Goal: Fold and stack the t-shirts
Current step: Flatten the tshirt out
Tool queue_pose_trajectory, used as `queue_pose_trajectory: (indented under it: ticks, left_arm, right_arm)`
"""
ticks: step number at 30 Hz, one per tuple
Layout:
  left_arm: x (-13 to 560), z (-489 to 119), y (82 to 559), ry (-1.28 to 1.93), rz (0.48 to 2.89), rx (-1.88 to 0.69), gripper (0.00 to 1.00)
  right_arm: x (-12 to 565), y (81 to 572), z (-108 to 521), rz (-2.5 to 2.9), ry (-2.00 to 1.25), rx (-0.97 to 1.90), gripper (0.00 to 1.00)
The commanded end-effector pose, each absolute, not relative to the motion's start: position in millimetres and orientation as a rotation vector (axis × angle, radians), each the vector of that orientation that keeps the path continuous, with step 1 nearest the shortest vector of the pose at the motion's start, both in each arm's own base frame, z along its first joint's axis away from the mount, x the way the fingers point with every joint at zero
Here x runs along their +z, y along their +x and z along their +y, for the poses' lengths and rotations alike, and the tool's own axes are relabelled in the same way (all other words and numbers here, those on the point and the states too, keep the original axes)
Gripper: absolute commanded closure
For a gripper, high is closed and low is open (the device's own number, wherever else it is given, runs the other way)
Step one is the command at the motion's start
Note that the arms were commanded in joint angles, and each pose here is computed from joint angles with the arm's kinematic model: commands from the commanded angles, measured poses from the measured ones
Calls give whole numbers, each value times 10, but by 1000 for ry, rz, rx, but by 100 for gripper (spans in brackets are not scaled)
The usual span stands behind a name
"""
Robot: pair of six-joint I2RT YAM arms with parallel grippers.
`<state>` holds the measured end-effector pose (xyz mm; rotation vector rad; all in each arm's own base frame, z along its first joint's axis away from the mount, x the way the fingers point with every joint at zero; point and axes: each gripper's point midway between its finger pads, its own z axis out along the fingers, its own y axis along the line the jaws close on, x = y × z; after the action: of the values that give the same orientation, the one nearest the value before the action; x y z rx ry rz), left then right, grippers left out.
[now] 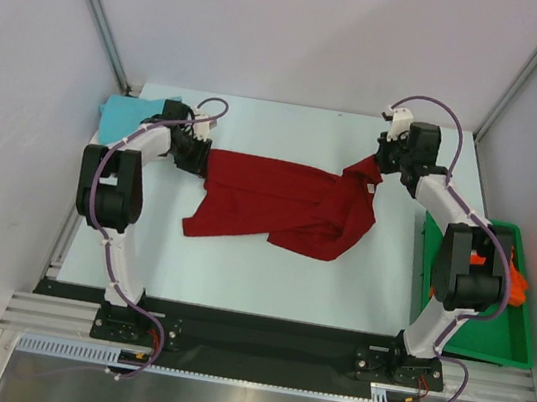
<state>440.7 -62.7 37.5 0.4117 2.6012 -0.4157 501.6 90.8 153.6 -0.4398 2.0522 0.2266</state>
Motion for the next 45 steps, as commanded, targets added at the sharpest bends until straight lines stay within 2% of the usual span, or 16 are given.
queue_pose_trajectory:
  ticks: [1, 4, 5, 7, 8, 9, 19, 20, 21, 23, 25, 45]
  left_arm:
    - [526, -691, 4512, 427, 2548, -452, 65]
    - [518, -692, 4518, 426, 2548, -457, 74]
    - [513, -700, 4509, 432, 2549, -460, 81]
    - [529, -704, 4517, 438, 2541, -461, 88]
    - [529, -705, 4505, 442, 2541, -462, 97]
    - [552, -708, 4507, 441, 2536, -463, 99]
    - [745, -547, 4541, 436, 2483, -322, 100]
    - [734, -540, 4520, 441, 2495, -319, 99]
    - [714, -529, 4509, 438, 2504, -313, 87]
    - [640, -542, 4470, 411, 2536, -333, 55]
    - [614, -614, 4440, 385, 2548, -394, 50]
    - [378, -697, 4448, 377, 2588, -521, 58]
  right_arm:
    - [1816, 5054, 940, 1968, -451, 206, 100]
    - [1822, 5057, 932, 1966, -448, 201, 100]
    - [1818, 5057, 929, 1966, -447, 200, 100]
    - [1807, 5053, 934, 1968, -448, 199, 100]
    - [1818, 5056, 926, 1965, -448, 197, 100]
    - [1815, 5052, 915, 1967, -445, 195, 100]
    - [1794, 5038, 877, 1967, -440, 179, 100]
    - [1789, 5041, 877, 1967, -440, 179, 100]
    - [1801, 5039, 883, 1965, -440, 182, 100]
    - [1779, 5037, 886, 1970, -440, 186, 100]
    - [1785, 5044, 887, 1968, -440, 185, 100]
    - [1811, 5029, 878, 1968, -451, 160, 100]
